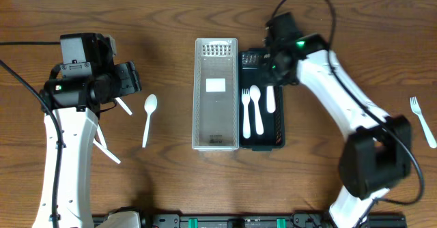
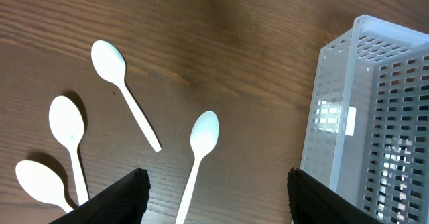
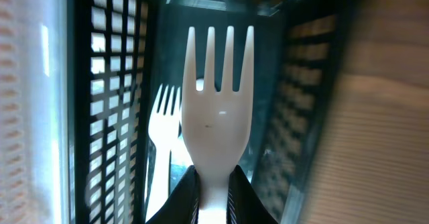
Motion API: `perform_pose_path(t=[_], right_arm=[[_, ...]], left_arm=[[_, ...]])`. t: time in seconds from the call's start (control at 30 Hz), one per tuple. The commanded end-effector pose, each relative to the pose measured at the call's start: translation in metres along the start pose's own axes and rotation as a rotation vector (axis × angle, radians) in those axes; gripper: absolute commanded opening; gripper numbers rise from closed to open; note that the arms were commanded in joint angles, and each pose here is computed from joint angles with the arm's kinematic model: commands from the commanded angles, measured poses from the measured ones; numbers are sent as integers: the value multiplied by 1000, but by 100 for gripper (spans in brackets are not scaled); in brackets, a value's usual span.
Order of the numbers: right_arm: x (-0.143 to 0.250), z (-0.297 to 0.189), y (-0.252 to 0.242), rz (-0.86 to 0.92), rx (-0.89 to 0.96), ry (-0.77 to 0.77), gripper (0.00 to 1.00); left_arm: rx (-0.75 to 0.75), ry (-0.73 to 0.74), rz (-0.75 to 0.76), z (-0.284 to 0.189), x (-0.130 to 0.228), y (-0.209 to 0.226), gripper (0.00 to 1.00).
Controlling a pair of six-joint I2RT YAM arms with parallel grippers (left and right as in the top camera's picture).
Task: Pack container
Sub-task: 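Carry the fork into the black caddy and release it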
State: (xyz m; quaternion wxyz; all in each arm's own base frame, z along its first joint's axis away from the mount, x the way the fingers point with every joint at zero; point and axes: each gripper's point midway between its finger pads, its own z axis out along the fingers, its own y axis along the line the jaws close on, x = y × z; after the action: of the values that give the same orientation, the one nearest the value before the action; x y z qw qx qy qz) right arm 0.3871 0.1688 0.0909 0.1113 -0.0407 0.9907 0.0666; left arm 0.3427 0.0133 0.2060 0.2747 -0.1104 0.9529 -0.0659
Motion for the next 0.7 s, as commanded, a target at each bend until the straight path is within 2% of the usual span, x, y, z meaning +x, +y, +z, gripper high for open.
perform_pose_path(t=[0.0,0.13,0.17,0.27,0.3,0.4,0.5,0.6,0.67], right_arm=[[9,19,7,4,22,43,2],[11,19,6,-37,25,53,11],[9,14,4,-58,25,47,20],[-6,-13,-9,-79,27,-3,56],[-14,-25,-16,-74,26,-28,72],[-33,-65,-43,-51,34,-101,82],[-48,-111,-88,12,66,-188,84],[-52,-153,-168,168,175,-278,86],[-48,-162,-202,211,210,-293,85]], left_arm=[[-8,-18,14,-5,-6,1,68],[-8,-18,14,-5,-6,1,68],[-8,-18,14,-5,-6,1,68],[-8,-18,14,-5,-6,1,68],[-8,-18,14,-5,-6,1,68],[-8,-19,14,-5,-6,1,68],[-8,-19,14,-5,-6,1,68],[-8,-19,14,-5,-6,1,68],[-8,-18,14,-5,-6,1,68]])
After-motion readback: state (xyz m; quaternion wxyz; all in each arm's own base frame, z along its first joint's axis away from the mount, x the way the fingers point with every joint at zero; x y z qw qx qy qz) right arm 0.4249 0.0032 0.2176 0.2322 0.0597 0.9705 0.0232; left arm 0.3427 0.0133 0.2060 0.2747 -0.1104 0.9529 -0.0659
